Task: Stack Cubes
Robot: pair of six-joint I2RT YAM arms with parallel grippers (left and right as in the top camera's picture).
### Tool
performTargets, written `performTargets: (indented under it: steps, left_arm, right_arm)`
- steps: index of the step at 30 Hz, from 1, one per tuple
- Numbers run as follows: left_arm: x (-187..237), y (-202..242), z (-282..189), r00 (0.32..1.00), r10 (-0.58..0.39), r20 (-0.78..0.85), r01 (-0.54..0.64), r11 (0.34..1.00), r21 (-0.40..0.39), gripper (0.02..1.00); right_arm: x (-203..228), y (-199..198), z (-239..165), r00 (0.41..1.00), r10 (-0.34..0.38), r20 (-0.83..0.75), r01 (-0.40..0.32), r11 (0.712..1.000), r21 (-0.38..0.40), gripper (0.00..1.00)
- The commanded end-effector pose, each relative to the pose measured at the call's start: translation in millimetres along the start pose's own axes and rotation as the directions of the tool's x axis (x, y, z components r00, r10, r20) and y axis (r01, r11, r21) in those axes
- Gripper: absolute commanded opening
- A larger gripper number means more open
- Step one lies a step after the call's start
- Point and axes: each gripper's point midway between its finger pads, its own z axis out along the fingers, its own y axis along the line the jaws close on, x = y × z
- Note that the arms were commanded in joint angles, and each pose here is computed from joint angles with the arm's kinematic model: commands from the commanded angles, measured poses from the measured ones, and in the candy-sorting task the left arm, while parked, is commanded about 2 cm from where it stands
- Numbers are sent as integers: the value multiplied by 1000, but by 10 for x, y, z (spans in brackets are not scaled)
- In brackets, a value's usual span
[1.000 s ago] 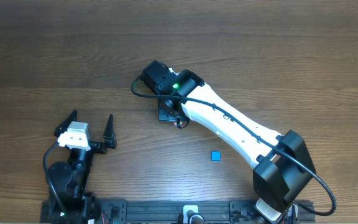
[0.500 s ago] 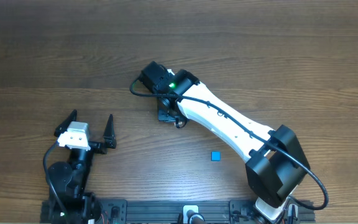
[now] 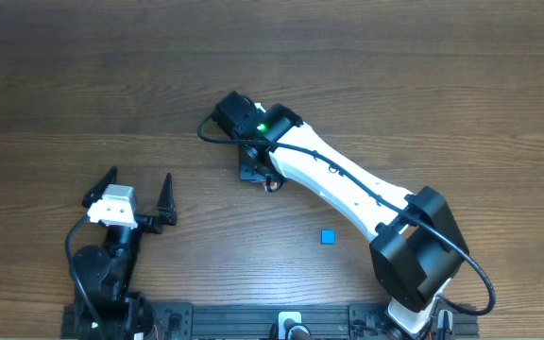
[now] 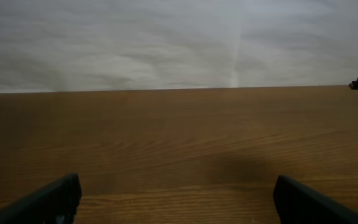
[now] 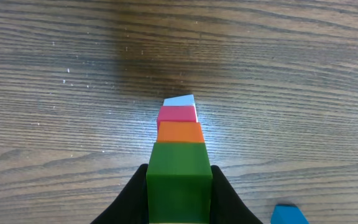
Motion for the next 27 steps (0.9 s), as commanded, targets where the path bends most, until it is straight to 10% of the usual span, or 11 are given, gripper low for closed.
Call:
performTargets:
  steps: [1, 27]
  left_arm:
    - [6, -3, -1, 1000, 15, 3, -15, 1000, 4, 1000]
    - [6, -3, -1, 1000, 15, 3, -15, 1000, 4, 1000]
  right_arm:
    - [-85, -38, 15, 999, 21, 24, -22, 1000, 22, 12]
    - [-52, -37, 123, 1000, 17, -1, -17, 999, 39, 62]
